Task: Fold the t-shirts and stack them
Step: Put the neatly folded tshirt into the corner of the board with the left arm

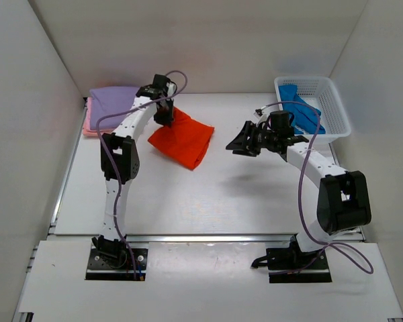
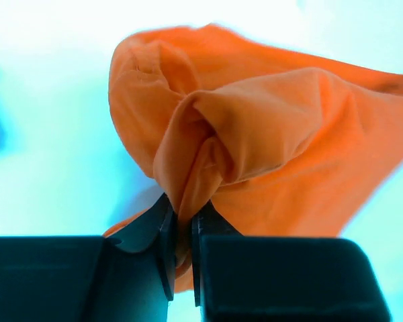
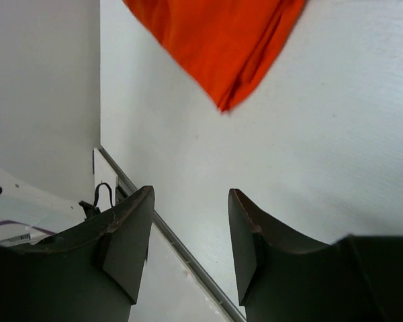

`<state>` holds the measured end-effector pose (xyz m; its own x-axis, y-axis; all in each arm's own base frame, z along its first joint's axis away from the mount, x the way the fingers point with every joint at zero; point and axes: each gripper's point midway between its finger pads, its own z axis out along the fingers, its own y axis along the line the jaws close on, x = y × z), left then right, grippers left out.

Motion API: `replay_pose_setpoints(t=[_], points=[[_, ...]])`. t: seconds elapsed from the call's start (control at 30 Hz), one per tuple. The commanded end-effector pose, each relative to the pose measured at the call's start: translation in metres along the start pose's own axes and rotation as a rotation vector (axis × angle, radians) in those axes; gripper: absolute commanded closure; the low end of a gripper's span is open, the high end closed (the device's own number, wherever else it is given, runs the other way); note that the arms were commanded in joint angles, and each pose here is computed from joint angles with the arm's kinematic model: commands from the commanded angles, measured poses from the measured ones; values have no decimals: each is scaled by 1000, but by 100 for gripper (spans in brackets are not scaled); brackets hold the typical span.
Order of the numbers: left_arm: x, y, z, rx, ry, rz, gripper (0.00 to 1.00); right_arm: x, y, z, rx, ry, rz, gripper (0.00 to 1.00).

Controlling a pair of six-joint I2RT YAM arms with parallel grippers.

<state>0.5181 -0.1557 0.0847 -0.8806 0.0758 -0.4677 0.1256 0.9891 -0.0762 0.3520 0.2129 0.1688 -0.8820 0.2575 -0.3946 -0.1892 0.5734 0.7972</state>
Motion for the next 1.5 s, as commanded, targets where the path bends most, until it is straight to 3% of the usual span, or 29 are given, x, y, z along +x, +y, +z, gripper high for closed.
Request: replay_pose_setpoints(t=[0.0, 0.2, 0.57, 0.6, 0.83, 1.43, 1.47], points=[[-62, 35, -42, -9, -188, -43, 100, 6, 13, -7, -15, -13, -32, 55], [-116, 78, -73, -58, -372, -55, 100, 18, 9, -5, -18, 4, -1, 54], [-137, 142, -96, -76, -466, -98, 100, 31, 7, 11, -28, 53, 9, 54], [-137, 171, -102, -109, -482, -136, 100, 31, 8, 11, -31, 55, 17, 54], [-152, 219, -129, -117, -580, -203, 100, 47, 0, 16, -7, 92, 34, 54], [-154, 307, -124, -105, -673, -374, 97, 62, -3, 39, 5, 176, 68, 54], [-152, 311, -117, -107, -663, -381, 90, 64, -3, 41, 8, 181, 60, 54]])
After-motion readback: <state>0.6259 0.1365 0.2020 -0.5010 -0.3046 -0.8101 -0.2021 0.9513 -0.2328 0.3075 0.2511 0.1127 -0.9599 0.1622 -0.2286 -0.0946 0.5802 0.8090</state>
